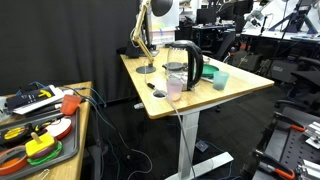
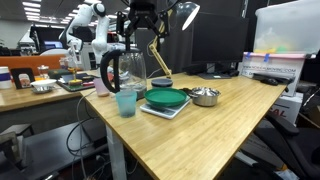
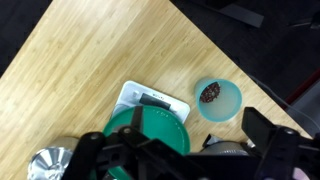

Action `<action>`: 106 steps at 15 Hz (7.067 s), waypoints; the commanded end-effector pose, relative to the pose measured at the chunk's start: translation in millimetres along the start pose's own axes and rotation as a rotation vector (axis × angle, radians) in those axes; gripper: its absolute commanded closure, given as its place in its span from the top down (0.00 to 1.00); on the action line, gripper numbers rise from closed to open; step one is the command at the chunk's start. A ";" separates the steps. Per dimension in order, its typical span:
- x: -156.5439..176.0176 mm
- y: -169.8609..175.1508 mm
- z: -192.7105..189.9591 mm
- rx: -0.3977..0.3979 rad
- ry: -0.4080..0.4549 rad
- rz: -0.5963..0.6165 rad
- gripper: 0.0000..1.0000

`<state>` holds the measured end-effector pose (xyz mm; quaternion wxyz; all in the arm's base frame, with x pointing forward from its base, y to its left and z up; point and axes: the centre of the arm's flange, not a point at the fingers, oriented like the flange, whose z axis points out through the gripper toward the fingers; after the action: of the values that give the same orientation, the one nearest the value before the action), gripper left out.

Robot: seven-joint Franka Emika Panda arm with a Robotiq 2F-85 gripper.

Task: Move the blue cup to the right

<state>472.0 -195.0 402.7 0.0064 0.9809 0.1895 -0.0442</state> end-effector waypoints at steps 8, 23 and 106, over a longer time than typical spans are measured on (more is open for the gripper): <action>4.5 1.3 22.4 0.029 -0.037 -0.039 1.00; 32.9 -21.6 112.7 0.081 0.058 -0.132 1.00; -133.6 47.2 85.1 0.289 0.382 1.074 0.01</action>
<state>358.9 -290.9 329.7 -0.1401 0.9209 -0.3443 0.1173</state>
